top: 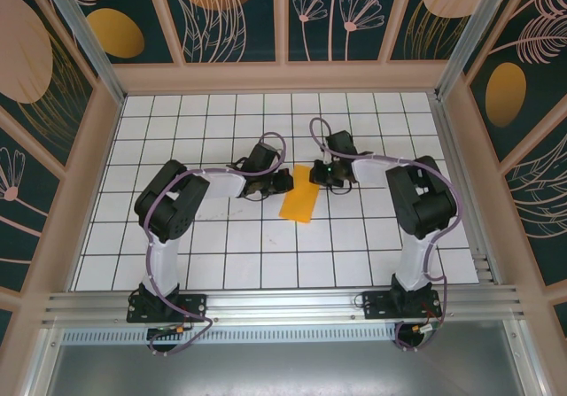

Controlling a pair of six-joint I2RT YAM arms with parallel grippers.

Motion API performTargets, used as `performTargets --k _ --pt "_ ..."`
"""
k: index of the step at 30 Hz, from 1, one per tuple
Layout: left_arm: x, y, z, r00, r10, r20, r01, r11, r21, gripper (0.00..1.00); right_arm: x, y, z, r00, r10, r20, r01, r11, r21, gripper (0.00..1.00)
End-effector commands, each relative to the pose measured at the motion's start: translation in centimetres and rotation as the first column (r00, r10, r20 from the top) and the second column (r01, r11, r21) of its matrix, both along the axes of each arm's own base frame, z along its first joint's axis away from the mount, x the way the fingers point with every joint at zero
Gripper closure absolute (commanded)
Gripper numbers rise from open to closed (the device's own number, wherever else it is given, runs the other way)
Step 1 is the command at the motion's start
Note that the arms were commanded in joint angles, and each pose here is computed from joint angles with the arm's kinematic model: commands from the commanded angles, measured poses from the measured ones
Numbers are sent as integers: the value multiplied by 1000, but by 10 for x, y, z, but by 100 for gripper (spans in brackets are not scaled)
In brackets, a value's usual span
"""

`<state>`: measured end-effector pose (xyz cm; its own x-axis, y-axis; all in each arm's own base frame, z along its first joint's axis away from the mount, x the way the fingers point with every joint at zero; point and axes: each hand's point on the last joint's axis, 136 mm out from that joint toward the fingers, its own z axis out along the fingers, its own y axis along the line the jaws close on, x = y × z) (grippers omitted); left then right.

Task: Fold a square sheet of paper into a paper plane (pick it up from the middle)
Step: Fold the square sheet of paper in half at the center of the table.

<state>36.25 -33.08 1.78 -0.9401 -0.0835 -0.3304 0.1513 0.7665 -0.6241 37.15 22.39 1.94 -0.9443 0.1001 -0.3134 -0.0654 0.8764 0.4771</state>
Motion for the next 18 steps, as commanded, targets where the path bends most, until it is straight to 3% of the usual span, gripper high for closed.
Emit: performTargets --k 1,8,18 --pt "-16 8 4 998 7 -59 -8 1000 -13 91 -25 -26 -8 989 -133 -60 128 988 -84 92" --pt "-33 15 18 997 30 -67 -36 996 -87 86 -53 -20 -2 962 -263 -67 261 965 -40 92" --pt "-53 15 44 999 36 -17 -37 993 -110 82 -55 -21 -12 951 -298 -79 296 955 -33 92"
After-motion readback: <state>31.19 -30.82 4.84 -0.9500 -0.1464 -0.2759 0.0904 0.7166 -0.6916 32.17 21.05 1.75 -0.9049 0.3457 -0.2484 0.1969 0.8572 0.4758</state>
